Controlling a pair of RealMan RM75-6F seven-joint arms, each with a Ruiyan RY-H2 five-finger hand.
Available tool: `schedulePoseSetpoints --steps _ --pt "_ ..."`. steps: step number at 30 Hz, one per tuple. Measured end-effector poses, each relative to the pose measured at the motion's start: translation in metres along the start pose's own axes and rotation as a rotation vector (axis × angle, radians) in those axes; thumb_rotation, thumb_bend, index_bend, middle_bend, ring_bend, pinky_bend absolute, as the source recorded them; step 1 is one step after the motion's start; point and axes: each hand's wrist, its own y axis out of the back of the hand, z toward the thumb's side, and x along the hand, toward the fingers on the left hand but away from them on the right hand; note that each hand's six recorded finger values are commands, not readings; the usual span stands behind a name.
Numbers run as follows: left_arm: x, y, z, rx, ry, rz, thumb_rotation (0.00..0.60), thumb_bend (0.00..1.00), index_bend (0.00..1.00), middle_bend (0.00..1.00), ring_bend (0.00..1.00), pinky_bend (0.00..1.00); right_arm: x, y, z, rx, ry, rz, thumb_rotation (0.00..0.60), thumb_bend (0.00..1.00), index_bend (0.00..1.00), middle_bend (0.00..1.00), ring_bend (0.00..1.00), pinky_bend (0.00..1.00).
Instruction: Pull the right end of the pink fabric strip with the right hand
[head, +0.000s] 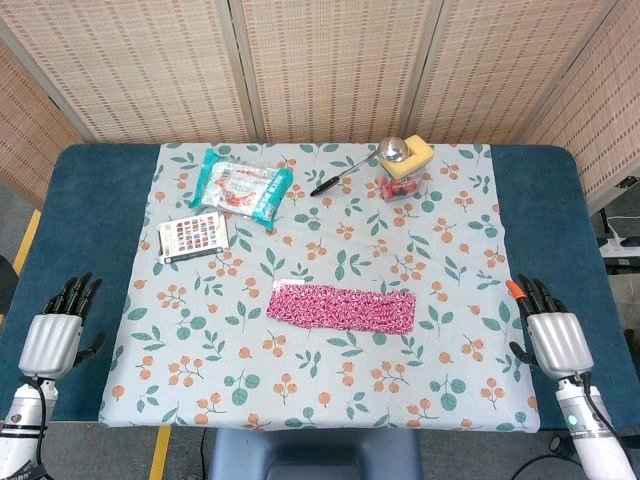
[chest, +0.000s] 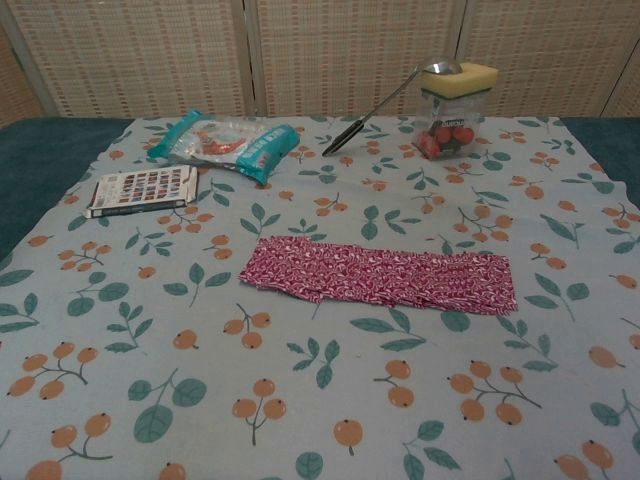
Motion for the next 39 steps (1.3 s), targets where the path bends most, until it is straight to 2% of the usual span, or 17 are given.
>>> schedulePoseSetpoints --steps 6,8,9,11,12,15,16,21,27,31,39 --pt "0.0 -0.002 0.002 0.006 -0.007 -0.006 0.6 0.31 0.06 0.0 0.05 0.26 0.001 -0.004 0.006 -0.004 0.046 0.034 0.6 0.16 0.0 0.0 0.01 0.26" --pt "0.0 -0.002 0.002 0.005 -0.007 -0.006 0.6 0.31 0.06 0.0 0.05 0.26 0.0 -0.005 0.008 0.003 0.069 0.039 0.6 0.2 0.0 0.04 0.08 0.26" --pt "0.0 -0.002 0.002 0.006 -0.006 -0.005 0.6 0.31 0.06 0.0 0.05 0.26 -0.001 -0.007 0.01 0.012 0.085 0.043 0.6 0.24 0.0 0.1 0.18 0.28" --pt "0.001 -0.002 0.001 0.007 -0.003 -0.005 0.6 0.31 0.06 0.0 0.05 0.26 -0.003 -0.01 0.013 0.025 0.108 0.049 0.6 0.31 0.0 0.25 0.37 0.4" --pt "0.001 -0.002 0.001 0.005 -0.001 -0.007 0.6 0.31 0.06 0.0 0.05 0.26 -0.005 -0.012 0.015 0.029 0.119 0.052 0.6 0.37 0.0 0.37 0.5 0.51" --pt "0.003 -0.004 -0.001 0.001 0.006 -0.016 0.6 0.31 0.06 0.0 0.05 0.26 -0.01 -0.023 0.023 0.022 0.144 0.072 0.6 0.53 0.0 0.57 0.73 0.68" --pt "0.003 -0.004 -0.002 0.001 0.007 -0.017 0.6 0.31 0.06 0.0 0.05 0.26 -0.011 -0.027 0.025 0.021 0.152 0.082 0.6 0.58 0.0 0.61 0.76 0.71" --pt "0.001 -0.002 0.0 -0.001 0.002 -0.011 0.6 0.31 0.06 0.0 0.05 0.26 -0.018 -0.046 0.039 0.026 0.2 0.174 0.6 0.73 0.0 0.64 0.79 0.74" --pt "0.0 -0.003 -0.002 -0.001 0.009 -0.017 0.6 0.31 0.06 0.0 0.05 0.26 -0.027 -0.062 0.06 0.073 0.253 0.288 0.6 0.81 0.0 0.64 0.79 0.74" --pt "0.0 -0.002 -0.003 -0.005 0.012 -0.016 0.6 0.31 0.06 0.0 0.05 0.26 -0.037 -0.066 0.08 0.094 0.283 0.328 0.6 0.83 0.0 0.65 0.8 0.74" --pt "0.0 -0.001 -0.003 -0.008 0.01 -0.013 0.6 0.31 0.06 0.0 0.05 0.26 -0.049 -0.068 0.109 0.09 0.317 0.354 0.6 0.84 0.0 0.65 0.8 0.74"
